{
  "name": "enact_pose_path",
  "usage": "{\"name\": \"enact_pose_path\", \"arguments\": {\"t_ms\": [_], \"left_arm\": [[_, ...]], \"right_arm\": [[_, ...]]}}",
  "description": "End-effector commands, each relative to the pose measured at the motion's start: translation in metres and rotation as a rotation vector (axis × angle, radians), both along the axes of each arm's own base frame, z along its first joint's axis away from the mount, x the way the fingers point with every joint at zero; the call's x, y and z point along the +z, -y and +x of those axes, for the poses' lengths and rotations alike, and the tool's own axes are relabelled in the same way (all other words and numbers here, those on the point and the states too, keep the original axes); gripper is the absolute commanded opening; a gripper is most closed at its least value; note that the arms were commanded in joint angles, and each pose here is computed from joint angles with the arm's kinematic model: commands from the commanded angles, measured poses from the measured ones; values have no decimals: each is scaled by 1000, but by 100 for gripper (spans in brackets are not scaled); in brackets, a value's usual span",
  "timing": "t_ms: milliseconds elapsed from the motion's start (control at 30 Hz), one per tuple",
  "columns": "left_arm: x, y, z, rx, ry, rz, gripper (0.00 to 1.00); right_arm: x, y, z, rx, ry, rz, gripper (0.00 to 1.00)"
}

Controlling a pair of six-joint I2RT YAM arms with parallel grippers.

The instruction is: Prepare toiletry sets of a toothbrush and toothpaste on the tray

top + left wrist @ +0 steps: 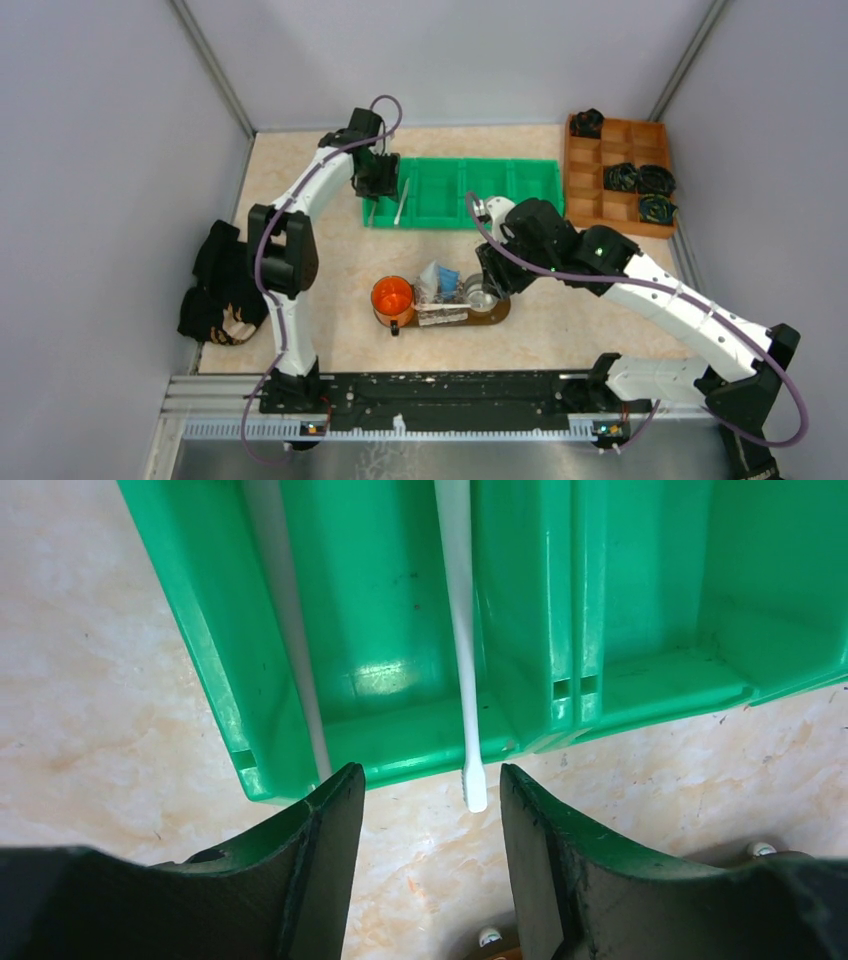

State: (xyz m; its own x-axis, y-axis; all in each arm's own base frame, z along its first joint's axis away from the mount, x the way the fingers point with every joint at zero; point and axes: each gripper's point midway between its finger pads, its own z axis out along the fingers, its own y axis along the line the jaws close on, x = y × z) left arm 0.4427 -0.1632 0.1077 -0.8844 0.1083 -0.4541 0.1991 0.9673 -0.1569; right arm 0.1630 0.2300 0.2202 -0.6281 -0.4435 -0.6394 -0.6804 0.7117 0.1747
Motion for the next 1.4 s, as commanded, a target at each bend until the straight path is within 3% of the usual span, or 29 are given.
{"name": "enact_pose_path", "arguments": {"t_ms": [0, 400, 1100, 1367], "left_arm": [[3, 7, 5, -39, 5, -30, 59], [-30, 8, -10, -74, -102, -24, 56], [-54, 22, -12, -95, -167, -76, 48], [-60, 19, -9, -65, -175, -54, 31]], "right_arm": [[11, -2, 1, -6, 20, 47, 45], [6, -6, 3, 3, 13, 41, 45], [1, -9, 6, 14, 14, 27, 45], [-2, -7, 6, 14, 12, 19, 45]]}}
